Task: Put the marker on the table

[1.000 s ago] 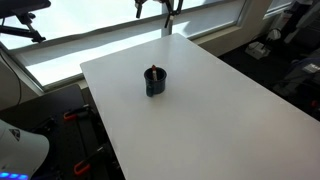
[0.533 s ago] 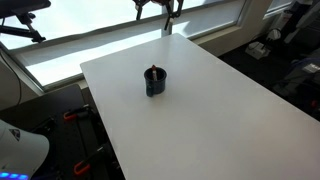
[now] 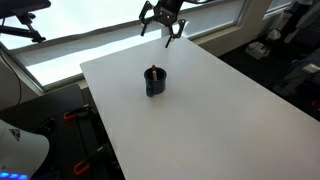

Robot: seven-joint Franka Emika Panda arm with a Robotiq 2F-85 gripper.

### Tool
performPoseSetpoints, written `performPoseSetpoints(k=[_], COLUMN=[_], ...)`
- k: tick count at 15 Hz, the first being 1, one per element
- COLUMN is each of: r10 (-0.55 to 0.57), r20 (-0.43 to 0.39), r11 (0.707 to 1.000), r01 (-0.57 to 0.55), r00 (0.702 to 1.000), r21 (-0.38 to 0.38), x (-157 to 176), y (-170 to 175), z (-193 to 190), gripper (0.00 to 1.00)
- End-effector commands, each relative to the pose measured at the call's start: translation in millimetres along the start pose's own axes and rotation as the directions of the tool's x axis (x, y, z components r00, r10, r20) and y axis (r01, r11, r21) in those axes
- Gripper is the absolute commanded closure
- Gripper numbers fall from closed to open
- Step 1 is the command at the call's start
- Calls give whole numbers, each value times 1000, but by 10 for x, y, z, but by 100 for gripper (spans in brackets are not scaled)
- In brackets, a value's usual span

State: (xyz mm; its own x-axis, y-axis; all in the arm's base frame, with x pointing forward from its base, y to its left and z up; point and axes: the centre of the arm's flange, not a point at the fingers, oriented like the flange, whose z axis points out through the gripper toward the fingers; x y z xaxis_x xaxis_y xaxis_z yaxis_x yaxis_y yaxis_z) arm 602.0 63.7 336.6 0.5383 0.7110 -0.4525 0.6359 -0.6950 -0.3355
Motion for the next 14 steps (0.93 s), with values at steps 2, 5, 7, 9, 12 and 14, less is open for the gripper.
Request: performPoseSetpoints(k=[2,5,7,9,12,14], r10=[-8,-11,-11,-12,-12,-12], r20=[22,31,30,29,29,29], r11=[1000,999,999,999,999,999], r01=[7,10,10,11,11,11], r00=[1000,999,999,1000,1000,1000], r21=[25,36,36,35,35,36], x=[128,224,221,219,217,217], y=[91,158,156,153,151,150], z=[60,92,71,56,49,49], gripper=[0,0,0,0,0,0])
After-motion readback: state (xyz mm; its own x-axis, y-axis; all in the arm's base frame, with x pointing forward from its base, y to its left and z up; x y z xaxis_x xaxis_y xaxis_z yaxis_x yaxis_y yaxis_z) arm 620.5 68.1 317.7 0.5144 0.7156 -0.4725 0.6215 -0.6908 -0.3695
